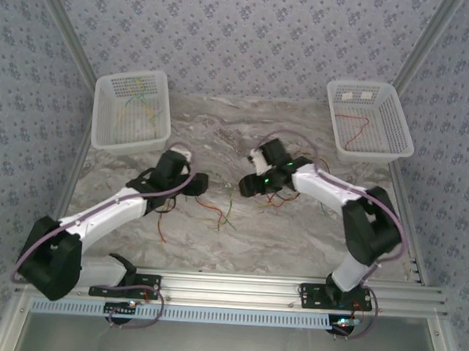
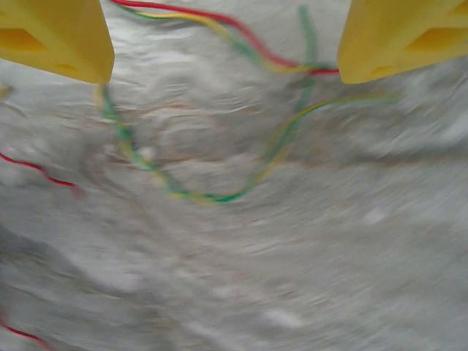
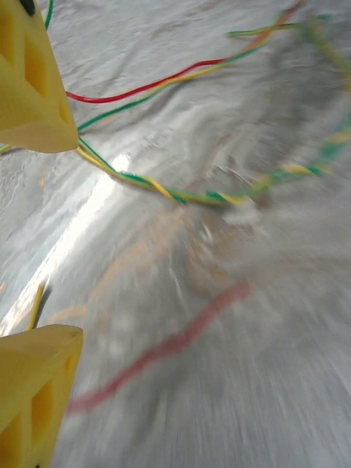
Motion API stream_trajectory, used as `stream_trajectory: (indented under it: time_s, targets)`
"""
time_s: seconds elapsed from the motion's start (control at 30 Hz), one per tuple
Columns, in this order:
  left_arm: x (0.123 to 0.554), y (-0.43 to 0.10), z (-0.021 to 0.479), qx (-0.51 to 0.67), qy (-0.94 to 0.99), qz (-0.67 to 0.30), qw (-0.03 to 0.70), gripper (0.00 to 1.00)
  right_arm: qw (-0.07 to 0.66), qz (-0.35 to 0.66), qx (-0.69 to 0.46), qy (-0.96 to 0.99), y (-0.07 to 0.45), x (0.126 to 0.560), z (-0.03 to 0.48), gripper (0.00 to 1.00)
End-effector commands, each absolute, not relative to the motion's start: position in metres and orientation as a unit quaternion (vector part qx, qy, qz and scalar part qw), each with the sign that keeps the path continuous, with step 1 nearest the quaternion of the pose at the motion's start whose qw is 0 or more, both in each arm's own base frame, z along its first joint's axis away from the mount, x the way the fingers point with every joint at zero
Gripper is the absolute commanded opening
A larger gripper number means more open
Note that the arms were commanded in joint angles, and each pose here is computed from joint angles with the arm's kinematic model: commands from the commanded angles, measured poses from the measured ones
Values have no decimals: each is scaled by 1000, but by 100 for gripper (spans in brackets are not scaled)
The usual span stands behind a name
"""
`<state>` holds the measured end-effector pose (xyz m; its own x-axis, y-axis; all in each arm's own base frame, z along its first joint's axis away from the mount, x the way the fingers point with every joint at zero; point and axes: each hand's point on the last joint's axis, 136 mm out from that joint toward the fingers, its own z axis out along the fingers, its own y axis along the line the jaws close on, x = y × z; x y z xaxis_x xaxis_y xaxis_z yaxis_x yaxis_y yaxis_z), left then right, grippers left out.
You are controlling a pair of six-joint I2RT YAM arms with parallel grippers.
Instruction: Untangle the cables
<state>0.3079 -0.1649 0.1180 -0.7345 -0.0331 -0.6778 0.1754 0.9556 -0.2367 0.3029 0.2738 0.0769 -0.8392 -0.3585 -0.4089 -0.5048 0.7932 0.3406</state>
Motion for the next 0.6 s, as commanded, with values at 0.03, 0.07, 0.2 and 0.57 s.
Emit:
stream_trajectory:
  time_s: [0.03,0.07,0.2,0.57]
  targets:
    - [310,-139,128,-33,908,-142,392,80,175,240,-295,908,323,304,61,66]
    - [309,-135,129,-37,908,-135,395,80,184,241,-288,909,333,315,64,67]
    - [308,-128,132,-44,902,-132,408,80,198,207,-278,917,351,342,44,77]
    - [308,-119,136,-63,890,-126,434,81,216,142,-301,918,384,394,12,32]
